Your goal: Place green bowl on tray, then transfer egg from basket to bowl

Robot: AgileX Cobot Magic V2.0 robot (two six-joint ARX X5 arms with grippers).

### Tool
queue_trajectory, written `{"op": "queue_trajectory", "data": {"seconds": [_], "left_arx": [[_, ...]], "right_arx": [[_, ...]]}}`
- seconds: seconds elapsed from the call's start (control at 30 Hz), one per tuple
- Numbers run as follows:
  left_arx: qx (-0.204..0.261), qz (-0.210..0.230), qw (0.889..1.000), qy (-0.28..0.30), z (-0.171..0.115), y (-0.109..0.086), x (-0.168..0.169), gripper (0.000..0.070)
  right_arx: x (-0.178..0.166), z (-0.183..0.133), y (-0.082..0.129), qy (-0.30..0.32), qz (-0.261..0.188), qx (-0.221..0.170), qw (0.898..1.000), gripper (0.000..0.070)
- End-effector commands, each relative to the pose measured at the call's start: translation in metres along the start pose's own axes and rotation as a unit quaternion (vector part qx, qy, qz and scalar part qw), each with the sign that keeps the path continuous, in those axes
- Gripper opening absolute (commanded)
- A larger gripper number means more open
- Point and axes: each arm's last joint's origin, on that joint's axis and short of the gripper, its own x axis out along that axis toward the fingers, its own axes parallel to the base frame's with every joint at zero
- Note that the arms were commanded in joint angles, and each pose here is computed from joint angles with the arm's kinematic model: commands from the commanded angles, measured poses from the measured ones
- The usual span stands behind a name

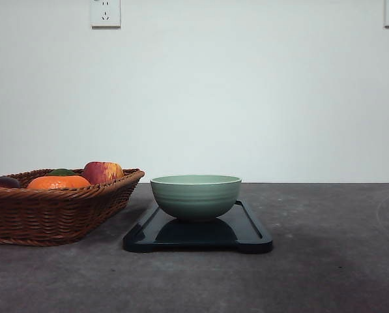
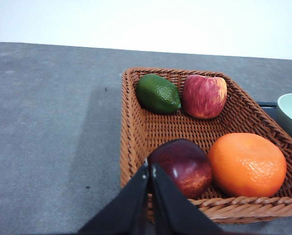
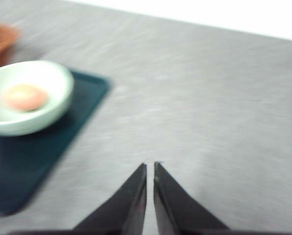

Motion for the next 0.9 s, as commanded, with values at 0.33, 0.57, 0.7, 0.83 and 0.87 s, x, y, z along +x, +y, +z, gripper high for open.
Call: {"op": "queue_trajectory", "data": {"seconds": [0.33,0.57,0.7,0.83,0.87], "left_arx": [[-0.001,0.001,1.0,0.001,-0.005,0.001,0.002,0.0],[-0.001,0.001,1.0,0.0,-0.004,0.001,0.002,0.0],[0.0,0.001,1.0,0.0,-0.004,0.001,0.002,0.0],[-0.001,0.001,1.0,0.001,-0.004,0.001,0.002,0.0],[-0.001,0.001,1.0,0.0,-0.004,0.001,0.002,0.0]], "right_arx": [[-0.011,-0.072,-0.016,-0.123,-0.084,0.008,0.989,0.0018],[-0.013,-0.076,-0.019,-0.114,-0.099,0.013,0.988,0.0018],[-0.013,-0.076,-0.019,-0.114,-0.099,0.013,0.988,0.0018],[-0.013,-0.076,-0.019,-0.114,-0.099,0.013,0.988,0.0018],[-0.013,-0.076,-0.019,-0.114,-0.099,0.013,0.988,0.0018]]}}
